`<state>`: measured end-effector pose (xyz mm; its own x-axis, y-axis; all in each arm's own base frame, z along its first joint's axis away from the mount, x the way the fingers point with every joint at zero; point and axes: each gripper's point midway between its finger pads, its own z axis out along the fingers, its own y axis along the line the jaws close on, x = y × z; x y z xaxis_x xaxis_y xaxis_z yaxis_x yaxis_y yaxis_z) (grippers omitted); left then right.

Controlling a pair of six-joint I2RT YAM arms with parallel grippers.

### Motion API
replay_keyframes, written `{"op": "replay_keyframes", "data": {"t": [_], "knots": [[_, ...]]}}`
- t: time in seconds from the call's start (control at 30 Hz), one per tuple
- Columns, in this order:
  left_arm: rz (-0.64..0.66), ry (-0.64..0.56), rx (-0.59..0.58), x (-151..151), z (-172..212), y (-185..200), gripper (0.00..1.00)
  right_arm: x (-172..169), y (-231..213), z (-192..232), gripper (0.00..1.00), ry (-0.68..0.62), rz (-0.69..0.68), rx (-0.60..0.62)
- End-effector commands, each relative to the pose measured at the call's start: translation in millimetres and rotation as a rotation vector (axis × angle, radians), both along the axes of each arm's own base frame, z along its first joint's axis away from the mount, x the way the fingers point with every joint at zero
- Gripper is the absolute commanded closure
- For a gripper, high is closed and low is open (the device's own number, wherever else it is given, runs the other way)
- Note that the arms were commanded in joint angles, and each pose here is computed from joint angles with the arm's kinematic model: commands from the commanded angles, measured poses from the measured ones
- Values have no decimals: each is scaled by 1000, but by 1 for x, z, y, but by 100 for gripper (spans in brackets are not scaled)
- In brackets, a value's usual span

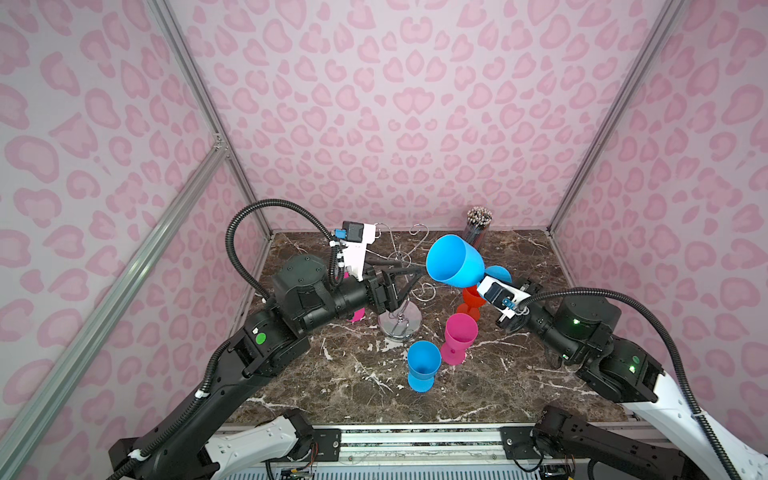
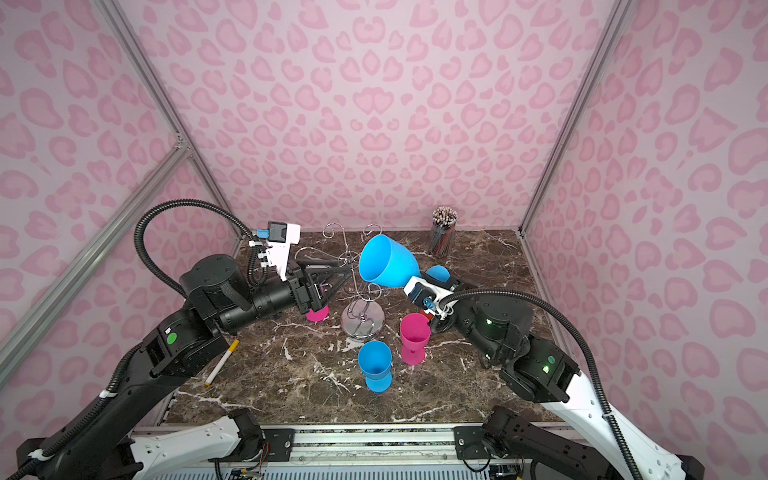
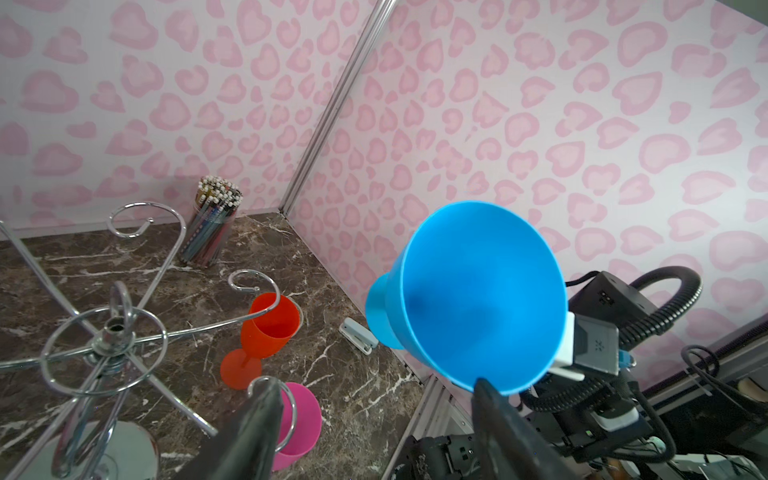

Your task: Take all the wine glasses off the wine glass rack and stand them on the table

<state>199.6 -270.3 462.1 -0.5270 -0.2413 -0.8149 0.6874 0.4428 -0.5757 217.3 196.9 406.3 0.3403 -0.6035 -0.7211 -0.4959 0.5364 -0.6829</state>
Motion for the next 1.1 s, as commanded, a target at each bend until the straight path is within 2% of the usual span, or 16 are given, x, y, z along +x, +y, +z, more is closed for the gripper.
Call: {"op": "replay_keyframes", "data": {"t": [0.0, 0.3, 0.53, 1.0, 1.03, 1.07], "knots": [[-44, 48, -27, -5, -1, -6, 28, 3, 0, 2, 100, -84, -31, -98], [-56, 91, -16, -3, -13, -11, 36, -6, 15, -1, 100, -139, -24, -202], [-49, 125, 12, 1, -32, -14, 59, -8, 18, 0, 100, -167, -34, -232], [-50, 125, 22, 1, -36, -14, 96, -10, 22, 0, 100, -175, -33, -247], [-47, 126, 28, 1, -37, -14, 97, -10, 22, -1, 100, -176, -31, -248], [-45, 130, 30, 2, -39, -14, 96, -10, 22, -2, 94, -175, -33, -248]]}}
